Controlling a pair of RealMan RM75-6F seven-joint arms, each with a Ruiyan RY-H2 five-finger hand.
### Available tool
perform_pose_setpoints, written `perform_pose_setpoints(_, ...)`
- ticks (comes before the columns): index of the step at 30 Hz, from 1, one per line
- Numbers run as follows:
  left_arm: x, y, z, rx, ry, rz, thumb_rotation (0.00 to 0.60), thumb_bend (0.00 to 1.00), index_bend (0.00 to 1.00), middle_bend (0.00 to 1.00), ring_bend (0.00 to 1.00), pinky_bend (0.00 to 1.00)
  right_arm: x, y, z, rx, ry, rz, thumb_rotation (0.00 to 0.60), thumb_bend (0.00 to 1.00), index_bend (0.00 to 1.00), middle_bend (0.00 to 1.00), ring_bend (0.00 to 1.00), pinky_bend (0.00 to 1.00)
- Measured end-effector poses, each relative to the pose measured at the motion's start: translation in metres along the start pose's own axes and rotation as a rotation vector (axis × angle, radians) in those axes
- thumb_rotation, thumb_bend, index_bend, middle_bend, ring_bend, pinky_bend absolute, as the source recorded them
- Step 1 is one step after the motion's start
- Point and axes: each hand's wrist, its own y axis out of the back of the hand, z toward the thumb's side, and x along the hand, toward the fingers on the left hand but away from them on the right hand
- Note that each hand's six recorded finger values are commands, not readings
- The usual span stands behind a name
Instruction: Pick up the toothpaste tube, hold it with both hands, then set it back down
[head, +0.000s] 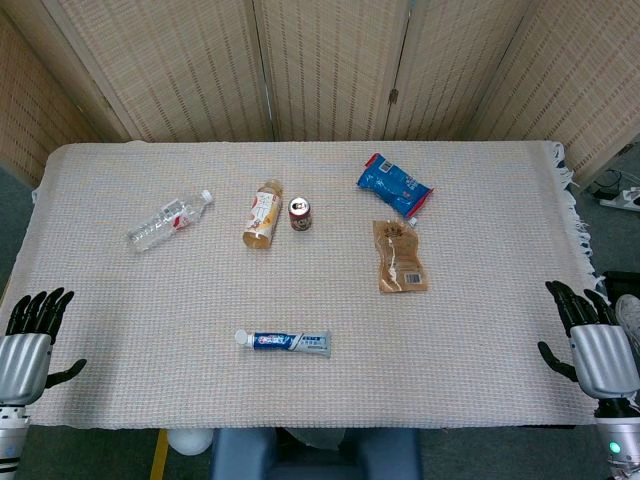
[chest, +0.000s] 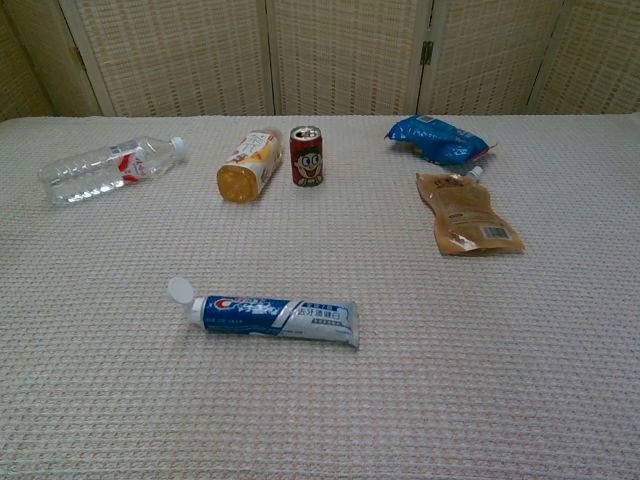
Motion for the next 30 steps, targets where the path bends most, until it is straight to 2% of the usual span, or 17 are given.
perform_pose_setpoints(14,-0.001,0.003,0.001,-0.012,-0.007,0.009,0.600,0.19,0.05,0.08,0.06,0.00,0.000,-0.001,0.006,-0.002,0.022,0.003,0.600,0.35,0.06,0.14,0.21,0.12)
perform_pose_setpoints(23,-0.003,0.006,0.003,-0.023,-0.017,0.014,0.600,0.19,0.05,0.09,0.06,0.00,-0.006,0.000,0.026,-0.024,0.084,0.018,0.600,0.35,0.06,0.15,0.22,0.14)
perform_pose_setpoints(30,-0.005,0.009,0.004,-0.027,-0.027,0.018,0.600,0.19,0.05,0.08,0.06,0.00,-0.020,-0.010,0.057,-0.028,0.177,0.080,0.600,0.35,0.07,0.15,0.22,0.15)
